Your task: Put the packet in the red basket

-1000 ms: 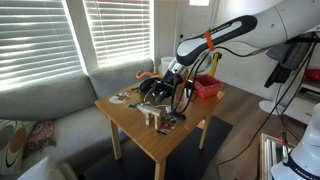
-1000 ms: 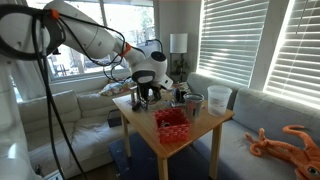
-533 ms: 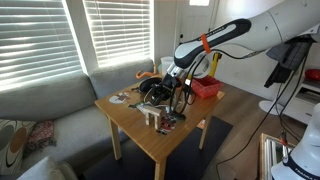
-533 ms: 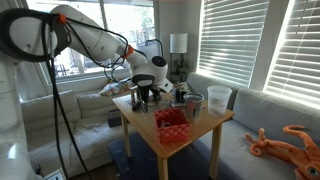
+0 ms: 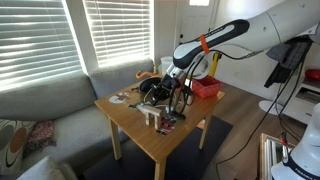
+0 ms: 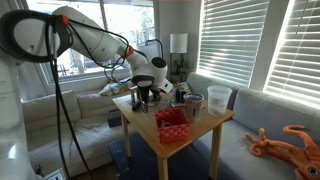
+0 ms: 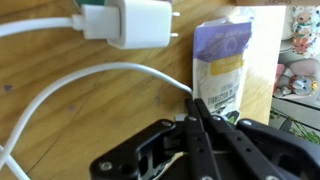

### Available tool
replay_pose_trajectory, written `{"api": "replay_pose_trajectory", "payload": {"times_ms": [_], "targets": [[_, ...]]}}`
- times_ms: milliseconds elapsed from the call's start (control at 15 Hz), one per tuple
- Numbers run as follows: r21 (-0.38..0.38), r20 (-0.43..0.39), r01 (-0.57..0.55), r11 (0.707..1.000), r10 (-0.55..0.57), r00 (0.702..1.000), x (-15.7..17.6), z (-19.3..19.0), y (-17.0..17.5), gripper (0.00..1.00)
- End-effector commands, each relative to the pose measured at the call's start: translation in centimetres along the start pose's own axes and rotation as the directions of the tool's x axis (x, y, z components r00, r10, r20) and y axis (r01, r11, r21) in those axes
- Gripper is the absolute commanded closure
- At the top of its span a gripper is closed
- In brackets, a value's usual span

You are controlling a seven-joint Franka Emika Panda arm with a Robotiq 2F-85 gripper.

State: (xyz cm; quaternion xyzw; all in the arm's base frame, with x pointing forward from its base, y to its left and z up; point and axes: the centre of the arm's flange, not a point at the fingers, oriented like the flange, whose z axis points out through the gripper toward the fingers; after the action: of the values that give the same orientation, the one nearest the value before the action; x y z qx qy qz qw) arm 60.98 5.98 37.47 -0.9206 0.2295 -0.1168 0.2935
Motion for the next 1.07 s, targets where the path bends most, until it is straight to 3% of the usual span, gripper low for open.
{"api": "replay_pose_trajectory", "payload": {"times_ms": [0,200,600,800,1000], "targets": [[0.034,-0.021,0.016,0.999,-0.015,1.0,0.7,1.0,-0.3,0.76],[0.04,-0.02,0.024,0.999,-0.023,1.0,1.0,1.5,-0.4,0.65],[0.061,-0.022,0.033,0.998,-0.031,0.999,1.8,2.3,-1.2,0.74],[0.064,-0.022,0.04,0.997,-0.038,0.999,2.1,2.8,-1.5,1.0],[0.069,-0.024,0.045,0.997,-0.043,0.999,2.3,2.9,-1.8,1.0]]}}
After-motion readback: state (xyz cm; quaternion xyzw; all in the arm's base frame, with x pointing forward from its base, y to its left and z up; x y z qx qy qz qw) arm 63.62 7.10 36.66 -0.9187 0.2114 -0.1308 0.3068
